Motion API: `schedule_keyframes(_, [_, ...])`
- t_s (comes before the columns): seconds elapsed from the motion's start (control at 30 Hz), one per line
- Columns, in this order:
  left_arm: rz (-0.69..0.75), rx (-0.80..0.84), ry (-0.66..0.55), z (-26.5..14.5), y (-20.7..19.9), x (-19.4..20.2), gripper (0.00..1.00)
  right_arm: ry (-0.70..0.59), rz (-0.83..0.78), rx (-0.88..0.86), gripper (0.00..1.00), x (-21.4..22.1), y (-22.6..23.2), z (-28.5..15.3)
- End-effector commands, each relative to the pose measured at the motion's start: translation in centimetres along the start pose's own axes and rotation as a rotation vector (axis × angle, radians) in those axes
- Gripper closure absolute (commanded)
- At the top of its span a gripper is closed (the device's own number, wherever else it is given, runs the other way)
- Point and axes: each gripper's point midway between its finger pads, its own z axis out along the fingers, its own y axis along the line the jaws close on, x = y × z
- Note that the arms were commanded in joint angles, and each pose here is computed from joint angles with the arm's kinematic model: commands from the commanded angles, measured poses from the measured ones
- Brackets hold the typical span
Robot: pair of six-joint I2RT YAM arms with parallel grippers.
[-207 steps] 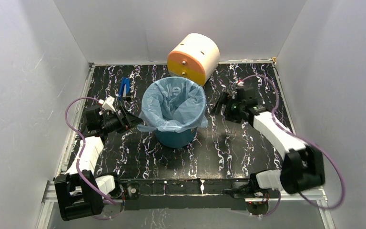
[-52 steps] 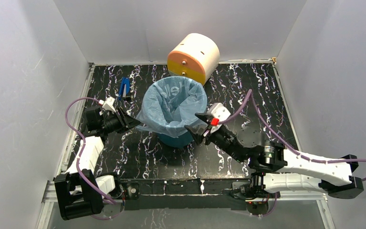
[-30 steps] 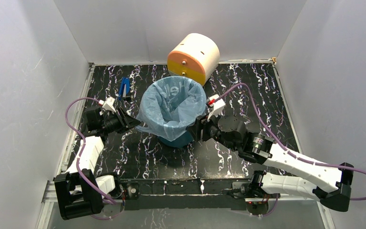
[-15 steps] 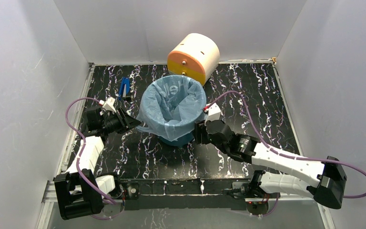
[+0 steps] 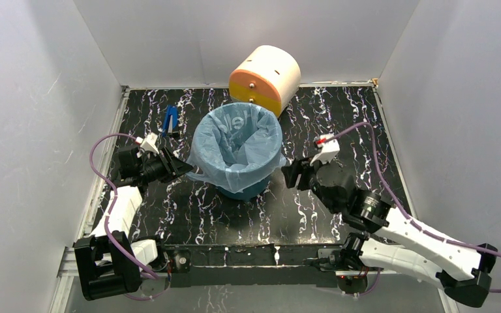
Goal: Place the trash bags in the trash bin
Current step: Place the trash bag in the trash bin.
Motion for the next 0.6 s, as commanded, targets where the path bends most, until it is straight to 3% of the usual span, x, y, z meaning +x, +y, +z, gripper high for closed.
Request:
schedule_keyframes(0.0, [0.01,0.003,0.007,0.1,0.0,0.0,0.56,0.073,0.071,0.203,0.31,-1.6,-2.5,1.9])
schedule_keyframes(0.1, [0.013,-0.002,0.0,0.1,0.0,0.0,0.47,0.193,0.118,0.273,0.27,-0.6,-6.1,4.3])
schedule_keyframes(0.23, [0.017,0.003,0.002,-0.1,-0.2,0.1,0.4,0.174,0.353,0.006,0.24,-1.5,-6.7,6.7])
schedule_keyframes(0.33, [0.018,0.011,0.005,-0.1,-0.3,0.2,0.38,0.248,0.507,-0.158,0.23,-1.2,-6.5,7.7])
schedule_keyframes(0.57, [0.017,0.059,0.023,0.0,-1.1,0.6,0.35,0.433,0.657,-0.444,0.22,-1.0,-5.0,10.7])
